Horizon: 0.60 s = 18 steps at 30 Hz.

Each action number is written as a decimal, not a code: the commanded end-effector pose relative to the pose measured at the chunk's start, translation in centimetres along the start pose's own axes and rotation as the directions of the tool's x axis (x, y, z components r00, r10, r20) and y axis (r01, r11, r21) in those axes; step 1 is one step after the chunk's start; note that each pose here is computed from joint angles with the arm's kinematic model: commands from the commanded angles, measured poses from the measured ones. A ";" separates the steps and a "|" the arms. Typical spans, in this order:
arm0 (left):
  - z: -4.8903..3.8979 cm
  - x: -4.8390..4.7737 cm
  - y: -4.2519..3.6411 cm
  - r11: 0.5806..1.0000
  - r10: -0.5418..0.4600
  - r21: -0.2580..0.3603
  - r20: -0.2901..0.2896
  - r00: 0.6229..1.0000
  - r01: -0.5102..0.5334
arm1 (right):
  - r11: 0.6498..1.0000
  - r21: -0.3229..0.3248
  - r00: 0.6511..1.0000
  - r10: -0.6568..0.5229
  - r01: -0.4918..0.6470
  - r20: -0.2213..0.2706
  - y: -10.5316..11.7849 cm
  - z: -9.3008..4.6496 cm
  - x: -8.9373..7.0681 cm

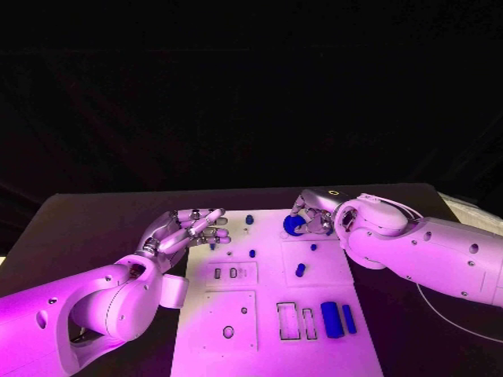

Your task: Assemble the parts on the task board

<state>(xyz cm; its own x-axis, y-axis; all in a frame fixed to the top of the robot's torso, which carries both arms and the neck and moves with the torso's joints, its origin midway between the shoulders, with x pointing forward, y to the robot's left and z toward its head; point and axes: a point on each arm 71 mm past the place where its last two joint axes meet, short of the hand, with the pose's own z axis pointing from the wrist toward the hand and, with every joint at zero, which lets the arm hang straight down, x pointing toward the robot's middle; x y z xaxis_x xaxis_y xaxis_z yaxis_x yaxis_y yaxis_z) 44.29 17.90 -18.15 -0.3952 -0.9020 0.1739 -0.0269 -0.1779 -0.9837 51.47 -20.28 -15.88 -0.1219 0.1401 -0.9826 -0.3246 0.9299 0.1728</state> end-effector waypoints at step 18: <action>0.15 0.41 -0.03 1.000 -0.013 0.005 -0.025 1.000 0.013 | 0.989 -0.123 0.995 0.091 -0.085 0.043 7.3 1.5 0.4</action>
<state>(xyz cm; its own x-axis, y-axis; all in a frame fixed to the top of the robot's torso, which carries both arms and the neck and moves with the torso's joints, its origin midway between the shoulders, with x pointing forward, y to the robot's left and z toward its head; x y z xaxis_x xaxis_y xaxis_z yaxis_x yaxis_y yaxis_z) 44.32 17.73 -18.18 -0.3986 -0.9002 0.1756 -0.0289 -0.1790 -0.9834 50.40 -13.06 -14.89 -0.1125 0.2454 -0.9629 -0.4323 0.8604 0.2698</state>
